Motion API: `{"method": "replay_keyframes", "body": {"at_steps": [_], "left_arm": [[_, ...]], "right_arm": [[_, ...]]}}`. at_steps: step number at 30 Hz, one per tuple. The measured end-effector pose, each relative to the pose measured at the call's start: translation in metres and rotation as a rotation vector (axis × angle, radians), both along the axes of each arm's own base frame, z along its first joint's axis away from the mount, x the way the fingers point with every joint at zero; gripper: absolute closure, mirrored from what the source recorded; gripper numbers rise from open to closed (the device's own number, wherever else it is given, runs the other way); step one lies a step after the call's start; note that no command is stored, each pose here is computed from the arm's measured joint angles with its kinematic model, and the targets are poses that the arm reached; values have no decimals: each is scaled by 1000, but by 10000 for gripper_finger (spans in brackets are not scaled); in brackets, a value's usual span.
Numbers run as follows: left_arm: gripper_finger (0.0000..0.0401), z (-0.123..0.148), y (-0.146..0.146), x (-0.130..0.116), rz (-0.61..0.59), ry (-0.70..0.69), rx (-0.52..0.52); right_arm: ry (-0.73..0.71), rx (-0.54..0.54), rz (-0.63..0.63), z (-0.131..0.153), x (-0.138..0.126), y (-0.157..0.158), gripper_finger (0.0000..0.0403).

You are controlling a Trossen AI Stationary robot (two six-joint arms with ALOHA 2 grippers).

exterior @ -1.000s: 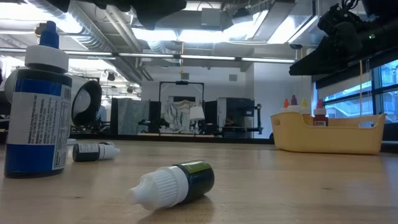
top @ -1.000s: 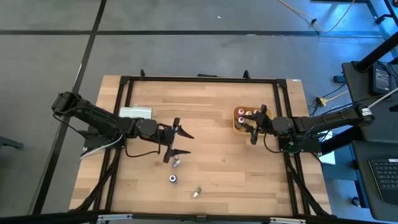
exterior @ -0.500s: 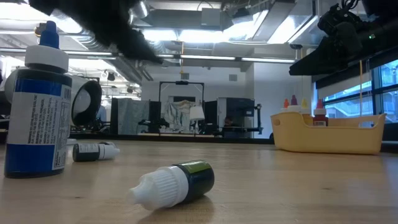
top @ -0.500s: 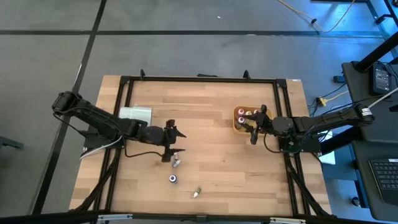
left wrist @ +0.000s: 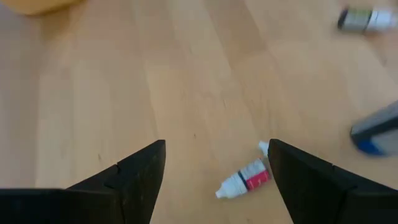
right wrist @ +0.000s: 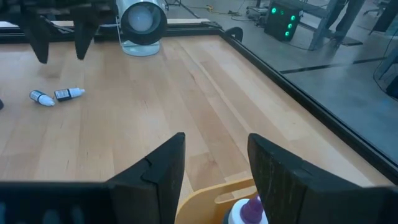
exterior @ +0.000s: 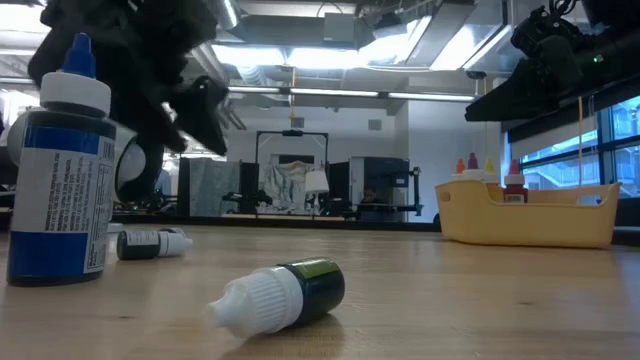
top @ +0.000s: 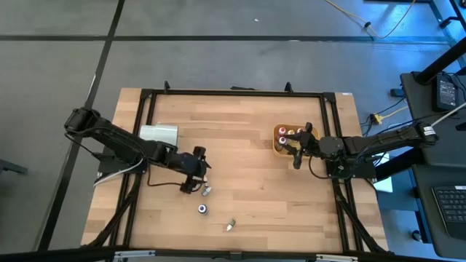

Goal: Pick & Place food coloring
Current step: Put the pink food coloring bottle into the yellow bin

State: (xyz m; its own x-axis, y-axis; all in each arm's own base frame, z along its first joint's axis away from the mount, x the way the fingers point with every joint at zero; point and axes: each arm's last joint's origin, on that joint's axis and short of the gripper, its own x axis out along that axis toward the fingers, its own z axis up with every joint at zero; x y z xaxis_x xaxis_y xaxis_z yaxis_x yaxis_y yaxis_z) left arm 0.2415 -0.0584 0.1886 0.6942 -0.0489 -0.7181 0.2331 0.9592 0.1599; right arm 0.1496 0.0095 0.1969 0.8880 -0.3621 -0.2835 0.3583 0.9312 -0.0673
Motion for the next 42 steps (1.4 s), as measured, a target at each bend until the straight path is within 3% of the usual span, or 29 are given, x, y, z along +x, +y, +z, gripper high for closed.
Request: {"method": "replay_keyframes", "body": {"at_steps": [15,26,42], "left_arm": [[121,-47,-3,12,-73,204,17],[124,-65,-6,17,-92,254,4],[233,-67,-7,17,-61,269,-53]], "right_arm": [[0,1,-1,0,0,0,226],[1,0,0,0,0,0,226],[10,-2,0,-1,0,0,226]]}}
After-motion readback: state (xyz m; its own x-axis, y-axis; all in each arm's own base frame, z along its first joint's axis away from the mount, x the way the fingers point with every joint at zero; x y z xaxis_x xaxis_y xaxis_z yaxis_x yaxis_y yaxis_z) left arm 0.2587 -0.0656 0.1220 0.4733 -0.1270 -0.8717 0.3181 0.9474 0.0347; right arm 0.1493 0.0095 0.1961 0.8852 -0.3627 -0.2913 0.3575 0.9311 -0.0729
